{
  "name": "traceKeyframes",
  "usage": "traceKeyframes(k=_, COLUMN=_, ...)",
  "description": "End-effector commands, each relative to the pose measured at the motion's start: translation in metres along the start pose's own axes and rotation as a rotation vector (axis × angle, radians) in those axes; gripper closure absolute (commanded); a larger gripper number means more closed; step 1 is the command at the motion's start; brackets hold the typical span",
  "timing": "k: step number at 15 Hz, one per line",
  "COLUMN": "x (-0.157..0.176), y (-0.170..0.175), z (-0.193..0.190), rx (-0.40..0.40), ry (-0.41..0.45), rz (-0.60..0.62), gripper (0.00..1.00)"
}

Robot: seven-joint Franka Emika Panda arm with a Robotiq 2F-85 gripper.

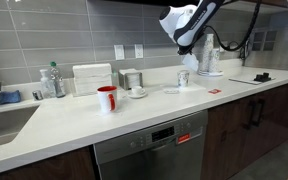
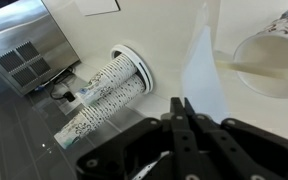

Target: Remove the paper from the white and red mug cup and cover it on the styrofoam cup top

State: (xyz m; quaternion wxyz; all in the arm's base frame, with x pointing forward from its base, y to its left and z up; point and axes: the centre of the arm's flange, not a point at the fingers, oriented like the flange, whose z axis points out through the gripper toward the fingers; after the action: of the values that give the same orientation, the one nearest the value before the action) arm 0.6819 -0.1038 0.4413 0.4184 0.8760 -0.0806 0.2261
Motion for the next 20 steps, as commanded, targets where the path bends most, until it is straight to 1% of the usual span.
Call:
traceKeyframes(k=1, x=0.007, y=-0.013, z=0.006, rx=-0.025, ry=-0.022, rz=-0.036, gripper=1.0)
traceKeyframes(k=7, x=0.019, y=-0.032, z=0.006, rx=-0.032, ry=-0.021, rz=-0.068, gripper=1.0)
traceKeyframes(k=14, x=0.025, y=-0.06, z=0.003, rx=-0.014, ry=-0.032, rz=-0.174, gripper=1.0)
traceKeyframes(k=20, x=0.025, y=-0.072, z=0.003, rx=0.011, ry=-0.061, rz=-0.251, gripper=1.0)
